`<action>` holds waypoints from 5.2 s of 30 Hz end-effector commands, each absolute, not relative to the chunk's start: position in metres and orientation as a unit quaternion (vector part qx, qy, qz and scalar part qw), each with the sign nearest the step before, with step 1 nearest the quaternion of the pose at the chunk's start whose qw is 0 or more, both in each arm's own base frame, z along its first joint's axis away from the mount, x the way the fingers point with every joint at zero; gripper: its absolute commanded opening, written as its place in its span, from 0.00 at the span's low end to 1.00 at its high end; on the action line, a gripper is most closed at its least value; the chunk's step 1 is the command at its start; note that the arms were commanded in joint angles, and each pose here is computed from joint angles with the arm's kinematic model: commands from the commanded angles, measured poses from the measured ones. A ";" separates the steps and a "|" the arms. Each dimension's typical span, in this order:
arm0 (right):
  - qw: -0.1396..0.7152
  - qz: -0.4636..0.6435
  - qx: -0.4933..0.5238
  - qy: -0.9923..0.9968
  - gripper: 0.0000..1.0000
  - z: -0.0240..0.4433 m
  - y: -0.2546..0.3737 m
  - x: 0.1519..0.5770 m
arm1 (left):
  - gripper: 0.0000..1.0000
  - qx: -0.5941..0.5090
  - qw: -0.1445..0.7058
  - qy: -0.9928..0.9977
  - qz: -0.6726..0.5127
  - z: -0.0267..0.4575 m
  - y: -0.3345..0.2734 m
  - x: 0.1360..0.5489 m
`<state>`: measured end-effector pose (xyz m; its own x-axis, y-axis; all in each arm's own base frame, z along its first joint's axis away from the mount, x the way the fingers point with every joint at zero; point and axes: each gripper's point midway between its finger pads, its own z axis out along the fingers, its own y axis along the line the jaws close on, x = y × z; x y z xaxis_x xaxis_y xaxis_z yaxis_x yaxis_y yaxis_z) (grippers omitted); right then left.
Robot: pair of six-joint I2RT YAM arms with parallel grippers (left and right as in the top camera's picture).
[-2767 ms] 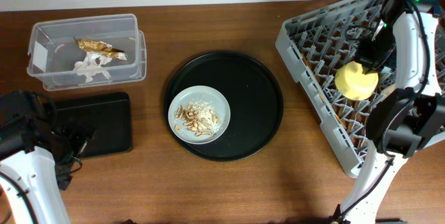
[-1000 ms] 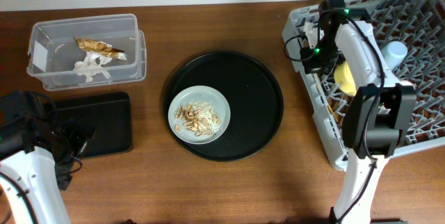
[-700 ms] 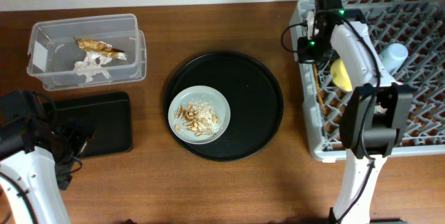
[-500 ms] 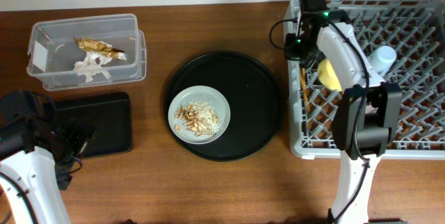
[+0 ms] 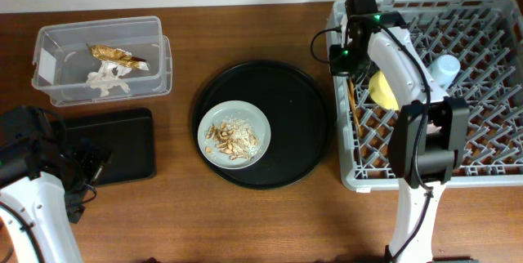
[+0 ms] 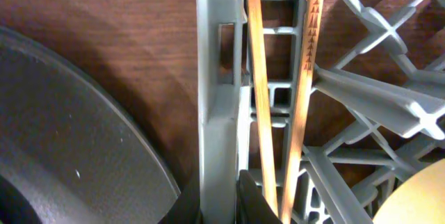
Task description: Sort waste into correct bins and load items into the dishwasher rack
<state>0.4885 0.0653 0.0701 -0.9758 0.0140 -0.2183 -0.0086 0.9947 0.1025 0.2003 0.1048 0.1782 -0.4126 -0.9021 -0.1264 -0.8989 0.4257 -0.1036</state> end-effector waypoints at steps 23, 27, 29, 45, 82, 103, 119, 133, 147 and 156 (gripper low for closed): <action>0.239 0.072 0.111 0.962 0.98 0.302 -0.008 0.456 | 0.99 -0.542 0.081 0.836 -0.005 0.178 0.108 0.199; 0.262 0.133 0.113 0.949 0.98 0.336 -0.004 0.433 | 0.99 -0.542 0.081 0.836 -0.005 0.178 0.108 0.199; 0.269 0.118 0.112 0.949 0.98 0.347 -0.007 0.418 | 0.99 -0.542 0.081 0.836 -0.005 0.178 0.108 0.199; 0.175 -0.084 0.217 0.957 0.98 0.313 -0.076 0.295 | 0.99 -0.535 -0.019 0.833 -0.139 0.181 0.044 0.183; 0.162 -0.085 0.216 0.959 0.98 0.306 -0.077 0.299 | 0.84 0.027 0.150 0.988 0.022 0.160 -0.205 0.318; 0.162 -0.085 0.216 0.959 0.98 0.306 -0.077 0.299 | 0.60 -0.016 0.154 0.986 0.065 0.061 -0.250 0.349; 0.162 -0.085 0.216 0.959 0.98 0.306 -0.077 0.299 | 0.33 -0.018 0.130 0.986 0.107 0.022 -0.243 0.347; 0.162 -0.085 0.216 0.959 0.98 0.306 -0.077 0.299 | 0.27 -0.014 0.121 0.987 0.109 0.006 -0.246 0.346; 0.162 -0.085 0.216 0.959 0.98 0.306 -0.077 0.299 | 0.01 -0.009 0.117 0.986 0.120 0.010 -0.243 0.343; 0.162 -0.085 0.216 0.959 0.98 0.306 -0.077 0.299 | 0.01 0.002 0.127 0.976 0.175 0.055 -0.231 0.348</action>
